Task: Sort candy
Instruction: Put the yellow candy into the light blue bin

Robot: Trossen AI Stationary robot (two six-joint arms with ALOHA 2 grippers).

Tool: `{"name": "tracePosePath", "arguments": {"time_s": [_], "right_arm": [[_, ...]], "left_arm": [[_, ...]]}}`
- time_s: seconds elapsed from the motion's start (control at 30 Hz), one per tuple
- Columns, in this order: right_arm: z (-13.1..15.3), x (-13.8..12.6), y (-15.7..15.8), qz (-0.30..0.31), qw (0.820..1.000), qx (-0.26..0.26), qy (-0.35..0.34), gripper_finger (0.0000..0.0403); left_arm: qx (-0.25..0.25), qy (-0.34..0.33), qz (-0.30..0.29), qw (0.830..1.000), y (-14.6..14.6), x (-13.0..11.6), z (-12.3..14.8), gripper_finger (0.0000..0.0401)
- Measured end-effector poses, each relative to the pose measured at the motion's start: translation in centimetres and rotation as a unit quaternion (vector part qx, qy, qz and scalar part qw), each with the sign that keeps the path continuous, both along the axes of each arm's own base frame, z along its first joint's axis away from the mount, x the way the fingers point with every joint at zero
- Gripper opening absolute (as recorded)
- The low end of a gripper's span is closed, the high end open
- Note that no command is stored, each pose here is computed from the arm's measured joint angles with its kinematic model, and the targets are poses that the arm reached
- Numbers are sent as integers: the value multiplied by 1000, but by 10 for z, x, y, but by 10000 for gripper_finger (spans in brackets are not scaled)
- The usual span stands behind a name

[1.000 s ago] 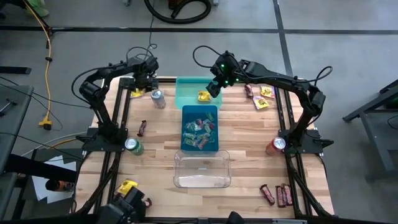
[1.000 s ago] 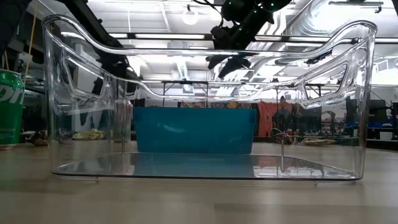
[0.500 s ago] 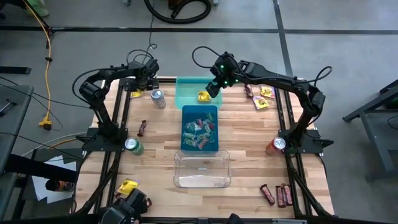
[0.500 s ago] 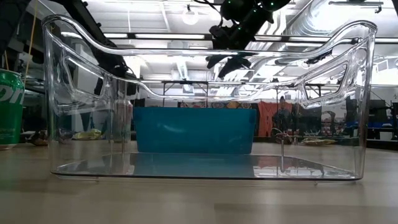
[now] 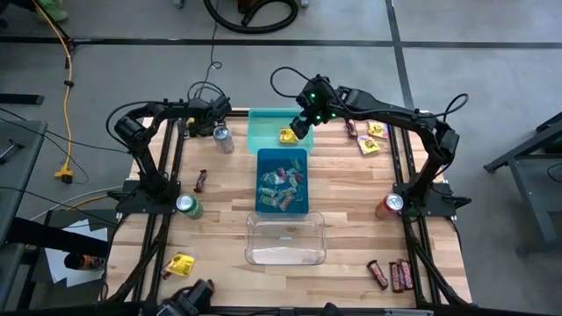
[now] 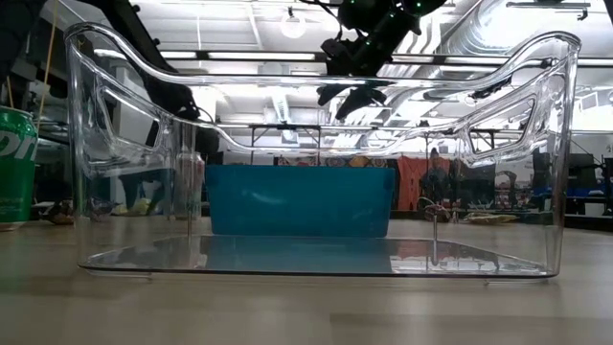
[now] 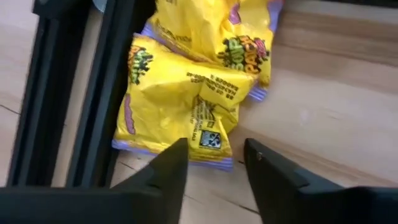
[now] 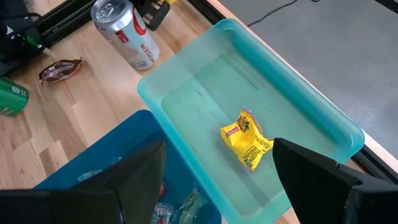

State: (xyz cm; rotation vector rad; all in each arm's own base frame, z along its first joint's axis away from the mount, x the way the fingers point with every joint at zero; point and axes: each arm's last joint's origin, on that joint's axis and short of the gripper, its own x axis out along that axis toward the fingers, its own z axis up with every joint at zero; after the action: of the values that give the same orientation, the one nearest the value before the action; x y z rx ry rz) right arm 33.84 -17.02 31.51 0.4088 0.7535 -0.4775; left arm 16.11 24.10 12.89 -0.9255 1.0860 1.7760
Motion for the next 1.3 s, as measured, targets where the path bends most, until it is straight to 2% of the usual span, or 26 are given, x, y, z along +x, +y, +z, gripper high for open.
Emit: {"name": "tracePosePath", "arguments": {"time_s": [0.2, 0.33, 0.43, 0.53, 0.63, 0.73, 0.83, 0.93, 1.0, 1.2, 1.3], "right_arm": [[-1, -1, 0, 0, 1000, 2, 3, 291], [-1, -1, 0, 2, 1000, 2, 8, 291], [-1, -1, 1, 3, 1000, 1, 9, 291], [-1, -1, 1, 10, 1000, -5, 11, 291], [-1, -1, 0, 12, 1000, -7, 9, 291], [1, 0, 0, 16, 1000, -11, -3, 291], [9, -1, -1, 15, 999, -23, -25, 291], [20, -5, -2, 14, 998, -40, -51, 291], [28, -8, -3, 10, 996, -50, -69, 291], [55, -29, -7, -5, 991, -82, -105, 291], [63, -41, -9, -18, 990, -88, -110, 291]], "left_arm": [[4, 10, -9, 1000, -3, 1, -3, 15], [-11, 1, -23, 1000, -4, 1, -1, 8], [-11, -32, -54, 998, -4, 2, 11, 2], [24, -63, -76, 995, -8, 1, 37, 1], [94, -105, -94, 986, -14, -4, 75, 1], [181, -158, -133, 961, -22, -10, 118, 0], [269, -238, -191, 913, -33, -11, 157, 0], [317, -308, -247, 862, -44, -2, 180, 0], [322, -336, -271, 843, -50, 12, 183, 0], [269, -388, -336, 815, -70, 82, 152, 0], [252, -430, -385, 777, -81, 122, 131, 0]]}}
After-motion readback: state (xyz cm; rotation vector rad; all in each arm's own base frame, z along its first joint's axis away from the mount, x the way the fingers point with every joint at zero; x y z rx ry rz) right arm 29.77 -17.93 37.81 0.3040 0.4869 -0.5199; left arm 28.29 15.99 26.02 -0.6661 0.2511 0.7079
